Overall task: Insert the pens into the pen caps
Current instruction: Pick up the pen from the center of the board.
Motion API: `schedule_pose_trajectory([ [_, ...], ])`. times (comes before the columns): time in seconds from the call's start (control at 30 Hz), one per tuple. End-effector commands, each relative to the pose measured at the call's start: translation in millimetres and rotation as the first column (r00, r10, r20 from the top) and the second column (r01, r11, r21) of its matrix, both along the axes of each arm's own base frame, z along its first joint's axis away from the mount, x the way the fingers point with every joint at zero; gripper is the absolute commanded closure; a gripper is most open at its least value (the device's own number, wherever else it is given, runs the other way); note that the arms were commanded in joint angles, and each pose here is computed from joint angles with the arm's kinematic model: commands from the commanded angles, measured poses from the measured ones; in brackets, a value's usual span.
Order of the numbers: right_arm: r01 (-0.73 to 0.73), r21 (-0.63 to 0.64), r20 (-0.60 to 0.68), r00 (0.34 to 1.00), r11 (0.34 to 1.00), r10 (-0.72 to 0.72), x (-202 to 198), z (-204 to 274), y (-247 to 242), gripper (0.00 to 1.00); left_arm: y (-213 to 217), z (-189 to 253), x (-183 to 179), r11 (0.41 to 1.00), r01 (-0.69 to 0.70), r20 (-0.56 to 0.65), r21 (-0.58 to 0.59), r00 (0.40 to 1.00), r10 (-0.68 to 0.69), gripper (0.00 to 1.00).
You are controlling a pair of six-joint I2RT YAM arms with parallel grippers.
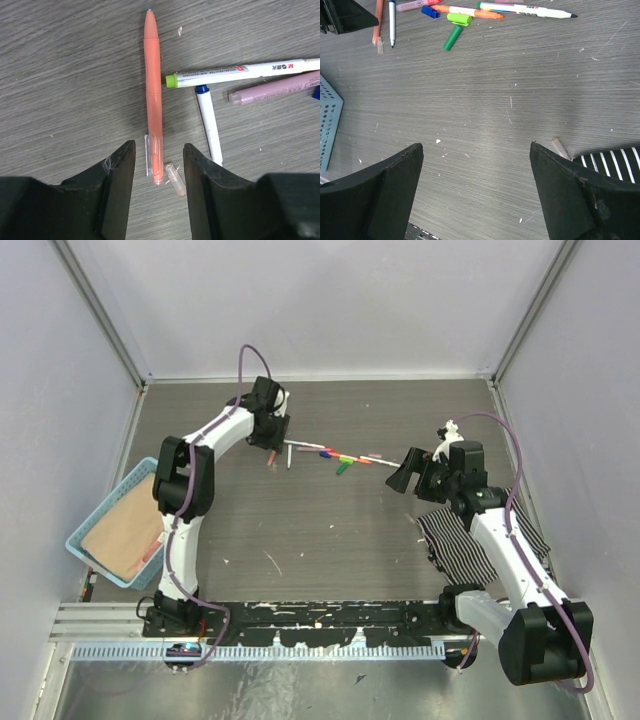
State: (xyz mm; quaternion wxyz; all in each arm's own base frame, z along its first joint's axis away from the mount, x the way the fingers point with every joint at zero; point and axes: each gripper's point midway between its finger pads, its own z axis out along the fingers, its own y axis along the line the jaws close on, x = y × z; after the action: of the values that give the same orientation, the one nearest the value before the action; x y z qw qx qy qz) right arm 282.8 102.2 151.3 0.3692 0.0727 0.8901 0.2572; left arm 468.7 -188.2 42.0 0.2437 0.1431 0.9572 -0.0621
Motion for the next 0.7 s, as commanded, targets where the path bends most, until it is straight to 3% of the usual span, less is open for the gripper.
schedule_pose_trajectory([
  [0.0,-0.018,0.013,0.043,0.999,1.000,0.017,5.4,6.5,2.9,0.08,0.0,-1.2,8.9,1.000,0.014,-0.002,0.017,1.000,-0.014,0.51],
  [0.67,-0.009,0.024,0.028,1.000,1.000,0.009,3.1,5.6,3.2,0.08,9.0,-24.6,14.2,0.996,-0.001,-0.034,0.090,0.999,0.004,0.56],
])
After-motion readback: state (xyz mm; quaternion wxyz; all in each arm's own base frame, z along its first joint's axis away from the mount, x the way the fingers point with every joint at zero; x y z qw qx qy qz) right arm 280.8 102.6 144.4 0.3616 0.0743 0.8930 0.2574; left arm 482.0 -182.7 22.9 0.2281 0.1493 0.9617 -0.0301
